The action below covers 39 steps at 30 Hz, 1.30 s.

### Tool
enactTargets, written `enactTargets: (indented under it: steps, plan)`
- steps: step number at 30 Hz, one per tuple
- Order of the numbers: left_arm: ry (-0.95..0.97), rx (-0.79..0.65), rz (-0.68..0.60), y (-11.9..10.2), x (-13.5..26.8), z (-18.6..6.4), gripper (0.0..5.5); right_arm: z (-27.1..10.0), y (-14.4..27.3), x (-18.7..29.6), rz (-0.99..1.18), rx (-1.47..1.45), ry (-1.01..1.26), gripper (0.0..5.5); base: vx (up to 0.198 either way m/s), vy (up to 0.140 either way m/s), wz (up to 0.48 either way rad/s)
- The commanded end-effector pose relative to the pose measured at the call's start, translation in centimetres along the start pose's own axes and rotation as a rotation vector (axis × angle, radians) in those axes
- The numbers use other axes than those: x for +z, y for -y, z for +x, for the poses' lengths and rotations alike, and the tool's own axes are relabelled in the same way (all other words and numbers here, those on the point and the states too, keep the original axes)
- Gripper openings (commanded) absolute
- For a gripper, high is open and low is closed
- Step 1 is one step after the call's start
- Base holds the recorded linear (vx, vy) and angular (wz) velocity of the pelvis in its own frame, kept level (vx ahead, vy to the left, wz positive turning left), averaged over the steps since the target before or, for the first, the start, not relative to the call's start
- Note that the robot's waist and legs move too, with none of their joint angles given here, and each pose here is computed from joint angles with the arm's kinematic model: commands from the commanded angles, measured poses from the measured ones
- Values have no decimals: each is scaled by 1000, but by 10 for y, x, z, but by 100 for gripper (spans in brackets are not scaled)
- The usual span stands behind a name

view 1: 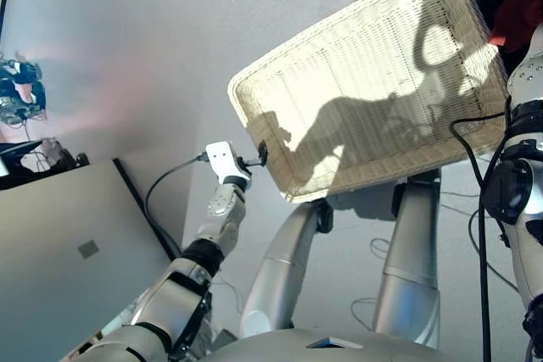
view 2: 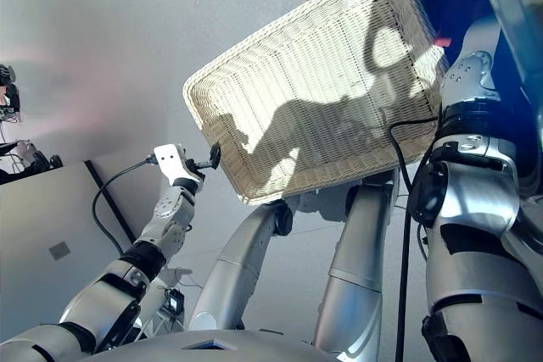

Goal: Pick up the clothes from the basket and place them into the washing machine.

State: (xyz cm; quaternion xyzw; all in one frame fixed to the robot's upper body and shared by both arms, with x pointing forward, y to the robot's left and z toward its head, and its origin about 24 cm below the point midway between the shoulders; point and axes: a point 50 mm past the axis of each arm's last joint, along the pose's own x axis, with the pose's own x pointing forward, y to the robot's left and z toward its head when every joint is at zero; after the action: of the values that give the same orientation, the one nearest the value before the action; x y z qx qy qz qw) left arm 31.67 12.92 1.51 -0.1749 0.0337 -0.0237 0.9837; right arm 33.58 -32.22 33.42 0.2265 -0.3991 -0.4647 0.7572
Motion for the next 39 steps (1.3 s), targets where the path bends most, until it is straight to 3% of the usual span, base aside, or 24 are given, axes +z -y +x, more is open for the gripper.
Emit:
enactTargets:
  steps: [1, 7, 8, 9, 14, 19, 32, 39]
  plan:
    - [1, 124, 25, -42, -2, -14, 550, 1, -41, 62, -6, 240, 309, 0, 0, -67, 1]
    - [14, 149, 9, -51, 1, -14, 550, -7, -37, 13, -353, 435, 220, 0, -11, -89, -63]
    - [19, 151, 4, -51, 3, -13, 550, -7, -33, 2, -406, 450, 183, 142, 2, -81, -100]
    - [21, 148, 4, -50, 3, -13, 550, -10, -32, -5, -409, 464, 143, 550, 0, -65, -121]
    - [-2, 167, 7, -58, 2, -14, 550, -30, -13, -64, -676, 637, -83, 550, -7, -73, -110]
    - [-33, 202, -2, -69, 0, -14, 550, -67, 2, -107, -795, 798, -268, 550, -5, -62, -101]
    - [-91, 298, 5, -82, -12, -18, 550, -176, 62, -171, -534, 716, -703, 550, -20, -9, -6]
    - [-172, 336, 3, -85, -33, -28, 550, -236, 104, -185, -536, 828, -882, 550, 0, 0, 0]
